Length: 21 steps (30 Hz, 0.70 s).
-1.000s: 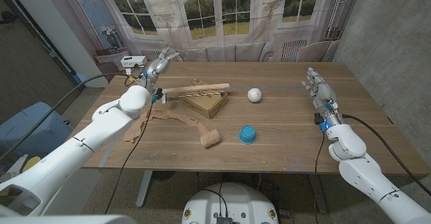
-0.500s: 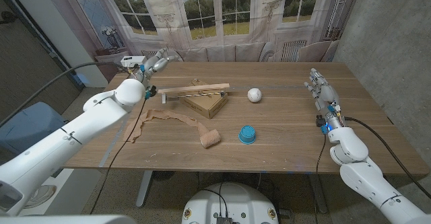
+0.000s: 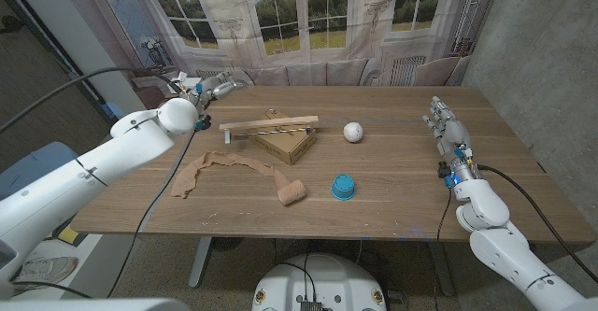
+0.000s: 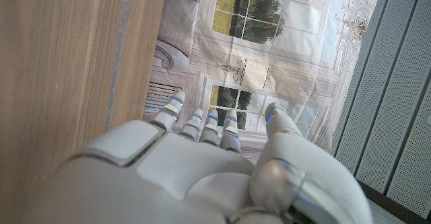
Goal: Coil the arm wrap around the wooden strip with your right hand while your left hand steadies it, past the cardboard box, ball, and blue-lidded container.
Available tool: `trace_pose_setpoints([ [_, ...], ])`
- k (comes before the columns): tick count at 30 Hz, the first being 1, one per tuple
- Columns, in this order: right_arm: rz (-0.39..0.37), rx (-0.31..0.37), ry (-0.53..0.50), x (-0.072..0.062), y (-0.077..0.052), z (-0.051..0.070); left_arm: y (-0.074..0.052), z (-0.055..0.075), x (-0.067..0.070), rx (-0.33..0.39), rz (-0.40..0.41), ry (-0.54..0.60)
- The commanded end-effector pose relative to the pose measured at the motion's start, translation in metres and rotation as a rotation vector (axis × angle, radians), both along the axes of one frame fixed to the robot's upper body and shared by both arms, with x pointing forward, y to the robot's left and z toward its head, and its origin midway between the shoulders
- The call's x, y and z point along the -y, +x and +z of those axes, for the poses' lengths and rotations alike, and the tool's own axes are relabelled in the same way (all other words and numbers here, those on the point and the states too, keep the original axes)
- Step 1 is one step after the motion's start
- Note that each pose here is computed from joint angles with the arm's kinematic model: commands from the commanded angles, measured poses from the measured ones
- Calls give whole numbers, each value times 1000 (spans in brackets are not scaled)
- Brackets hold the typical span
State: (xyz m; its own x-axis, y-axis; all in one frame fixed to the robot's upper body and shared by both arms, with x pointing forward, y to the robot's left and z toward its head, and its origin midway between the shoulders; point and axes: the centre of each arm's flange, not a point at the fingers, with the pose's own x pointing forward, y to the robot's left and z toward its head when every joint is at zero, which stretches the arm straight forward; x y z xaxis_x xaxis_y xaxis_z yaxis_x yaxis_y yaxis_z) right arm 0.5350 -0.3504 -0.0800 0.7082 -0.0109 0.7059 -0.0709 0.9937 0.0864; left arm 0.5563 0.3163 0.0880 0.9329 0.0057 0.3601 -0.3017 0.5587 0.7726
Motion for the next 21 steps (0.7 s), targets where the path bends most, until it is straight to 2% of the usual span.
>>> trace_pose_setpoints([
  [1,-7,1,11,-2,-1,-5,1,20,2,-124,62,126],
  [9,-9,-2,17,-4,0,-7,4,29,3,-193,72,174],
  [21,-7,-5,23,-7,6,-8,8,41,2,-276,132,247],
])
